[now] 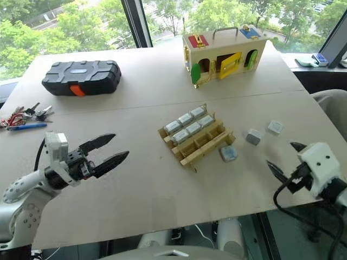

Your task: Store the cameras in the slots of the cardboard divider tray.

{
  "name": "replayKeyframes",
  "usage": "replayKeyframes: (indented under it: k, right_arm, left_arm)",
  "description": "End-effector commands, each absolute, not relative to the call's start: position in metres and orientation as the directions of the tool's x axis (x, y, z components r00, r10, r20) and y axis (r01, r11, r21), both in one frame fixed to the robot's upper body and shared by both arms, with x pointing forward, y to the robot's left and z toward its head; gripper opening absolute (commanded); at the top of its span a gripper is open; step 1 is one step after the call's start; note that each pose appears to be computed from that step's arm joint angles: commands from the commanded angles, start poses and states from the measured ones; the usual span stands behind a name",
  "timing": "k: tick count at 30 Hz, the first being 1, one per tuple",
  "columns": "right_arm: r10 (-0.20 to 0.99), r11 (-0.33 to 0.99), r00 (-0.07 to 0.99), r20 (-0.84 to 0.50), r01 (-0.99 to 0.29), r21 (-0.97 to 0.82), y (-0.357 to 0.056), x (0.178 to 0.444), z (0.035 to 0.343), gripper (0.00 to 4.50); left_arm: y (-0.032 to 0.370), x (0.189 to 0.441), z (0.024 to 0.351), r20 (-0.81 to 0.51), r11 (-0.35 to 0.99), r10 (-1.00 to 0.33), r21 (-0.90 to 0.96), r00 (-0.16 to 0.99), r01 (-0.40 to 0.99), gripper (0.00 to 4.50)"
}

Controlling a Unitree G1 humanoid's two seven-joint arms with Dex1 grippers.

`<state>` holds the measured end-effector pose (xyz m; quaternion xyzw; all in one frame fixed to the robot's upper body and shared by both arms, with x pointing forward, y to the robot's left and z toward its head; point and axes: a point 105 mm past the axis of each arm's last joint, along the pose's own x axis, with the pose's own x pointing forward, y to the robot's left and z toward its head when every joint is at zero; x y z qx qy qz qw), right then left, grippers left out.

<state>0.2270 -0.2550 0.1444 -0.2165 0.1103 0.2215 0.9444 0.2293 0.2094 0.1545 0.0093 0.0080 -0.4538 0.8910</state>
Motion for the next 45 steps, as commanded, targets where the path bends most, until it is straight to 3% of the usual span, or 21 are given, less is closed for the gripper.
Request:
replayKeyframes:
  k: [1,5,12,27,33,36,40,45]
  right_arm:
    - [0.342,0.799,0.867,-0.363,-0.471,-0.373,-0.271,0.244,0.136,4.5]
    - [0.398,0.783,0.838,-0.373,-0.522,-0.338,-0.272,0.262,0.141,4.5]
    - [0.588,0.691,0.712,-0.383,-0.689,-0.218,-0.233,0.275,0.16,4.5]
    - [0.591,0.645,0.648,-0.481,-0.737,-0.202,-0.227,0.307,0.133,4.5]
    - [0.594,0.646,0.655,-0.467,-0.734,-0.209,-0.226,0.322,0.127,2.49]
    - [0.594,0.642,0.655,-0.467,-0.735,-0.216,-0.227,0.326,0.125,0.83]
    - [0.598,0.622,0.658,-0.458,-0.741,-0.254,-0.227,0.329,0.13,0.75]
    - [0.712,0.456,0.57,-0.411,-0.82,-0.347,-0.2,0.313,0.178,0.75]
  left_arm:
    - [0.193,0.213,0.164,-0.026,0.413,-0.91,0.059,0.415,0.909,4.48]
    - [0.19,0.213,0.17,-0.023,0.365,-0.93,0.066,0.367,0.929,4.48]
    - [0.193,0.205,0.164,-0.022,0.331,-0.943,0.057,0.332,0.942,4.48]
    - [0.194,0.195,0.16,-0.031,0.312,-0.949,0.075,0.315,0.947,4.48]
    - [0.195,0.192,0.161,-0.032,0.322,-0.945,0.08,0.326,0.943,4.5]
    - [0.195,0.192,0.161,-0.033,0.324,-0.944,0.081,0.328,0.942,4.5]
    - [0.193,0.193,0.16,-0.03,0.328,-0.943,0.082,0.332,0.941,4.5]
    - [0.194,0.194,0.158,-0.03,0.344,-0.937,0.076,0.347,0.936,4.5]
